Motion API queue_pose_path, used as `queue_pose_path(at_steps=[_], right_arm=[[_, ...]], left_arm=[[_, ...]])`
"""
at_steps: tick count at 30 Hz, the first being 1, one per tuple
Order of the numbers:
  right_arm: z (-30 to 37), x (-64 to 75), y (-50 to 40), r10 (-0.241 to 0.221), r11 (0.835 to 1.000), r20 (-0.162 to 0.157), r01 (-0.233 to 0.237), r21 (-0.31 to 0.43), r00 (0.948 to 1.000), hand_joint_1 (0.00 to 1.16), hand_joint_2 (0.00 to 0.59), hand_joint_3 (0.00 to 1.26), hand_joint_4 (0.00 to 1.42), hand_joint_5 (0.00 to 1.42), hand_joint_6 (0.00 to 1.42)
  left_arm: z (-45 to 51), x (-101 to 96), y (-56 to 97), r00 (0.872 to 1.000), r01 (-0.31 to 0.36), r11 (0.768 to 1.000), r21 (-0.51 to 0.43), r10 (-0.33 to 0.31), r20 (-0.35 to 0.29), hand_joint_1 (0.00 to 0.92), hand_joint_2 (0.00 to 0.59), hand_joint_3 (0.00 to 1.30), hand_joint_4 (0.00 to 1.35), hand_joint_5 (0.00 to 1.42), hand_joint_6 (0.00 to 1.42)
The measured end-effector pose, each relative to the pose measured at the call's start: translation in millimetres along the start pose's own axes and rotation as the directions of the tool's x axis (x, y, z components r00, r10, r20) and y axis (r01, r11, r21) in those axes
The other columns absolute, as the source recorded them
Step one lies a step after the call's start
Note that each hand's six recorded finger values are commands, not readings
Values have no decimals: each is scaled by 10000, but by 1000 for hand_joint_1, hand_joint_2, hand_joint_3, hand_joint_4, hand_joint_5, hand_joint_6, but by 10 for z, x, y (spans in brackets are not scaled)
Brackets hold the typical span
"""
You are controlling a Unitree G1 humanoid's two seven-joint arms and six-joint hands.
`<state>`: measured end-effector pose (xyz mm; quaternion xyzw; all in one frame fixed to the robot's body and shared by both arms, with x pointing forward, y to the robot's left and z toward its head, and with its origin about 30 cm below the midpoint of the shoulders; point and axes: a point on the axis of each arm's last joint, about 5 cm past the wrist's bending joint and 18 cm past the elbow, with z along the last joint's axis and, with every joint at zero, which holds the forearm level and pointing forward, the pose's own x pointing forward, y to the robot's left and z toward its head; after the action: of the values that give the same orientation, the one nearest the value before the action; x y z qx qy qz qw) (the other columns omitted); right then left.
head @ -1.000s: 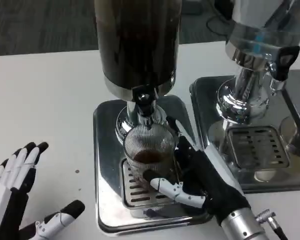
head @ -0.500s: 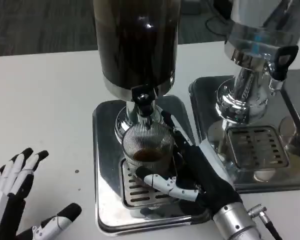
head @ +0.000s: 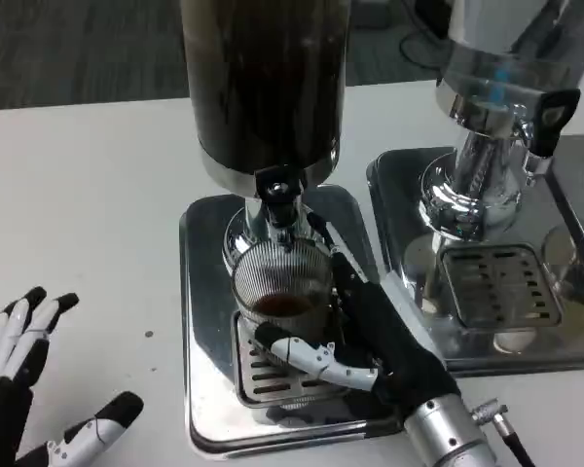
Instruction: Grasp the cup under the faucet to collect the drink, then remove the cup.
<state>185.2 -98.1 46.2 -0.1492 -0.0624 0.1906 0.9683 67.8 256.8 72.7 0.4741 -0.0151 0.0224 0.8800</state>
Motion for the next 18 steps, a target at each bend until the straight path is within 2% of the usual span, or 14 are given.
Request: queue_pose_path(at_steps=[6, 12, 18], right_arm=[[-1, 2, 7, -116, 9999, 7, 116, 45, 9999, 726, 169, 21, 153, 257, 437], [-1, 32, 71, -334, 9992, 19, 333, 240, 9994, 756, 169, 55, 191, 302, 503], [0, 36, 82, -384, 9992, 38, 383, 144, 9993, 805, 161, 100, 229, 367, 578]], left_arm=[[4, -31, -7, 10000, 36, 10000, -46, -37, -80, 0, 123, 128, 0, 0, 0], [-3, -25, 7, 9999, -17, 10000, -40, 17, -102, 0, 129, 132, 0, 0, 0], [-7, -25, 29, 9999, 31, 10000, 21, -31, -111, 0, 131, 135, 0, 0, 0]])
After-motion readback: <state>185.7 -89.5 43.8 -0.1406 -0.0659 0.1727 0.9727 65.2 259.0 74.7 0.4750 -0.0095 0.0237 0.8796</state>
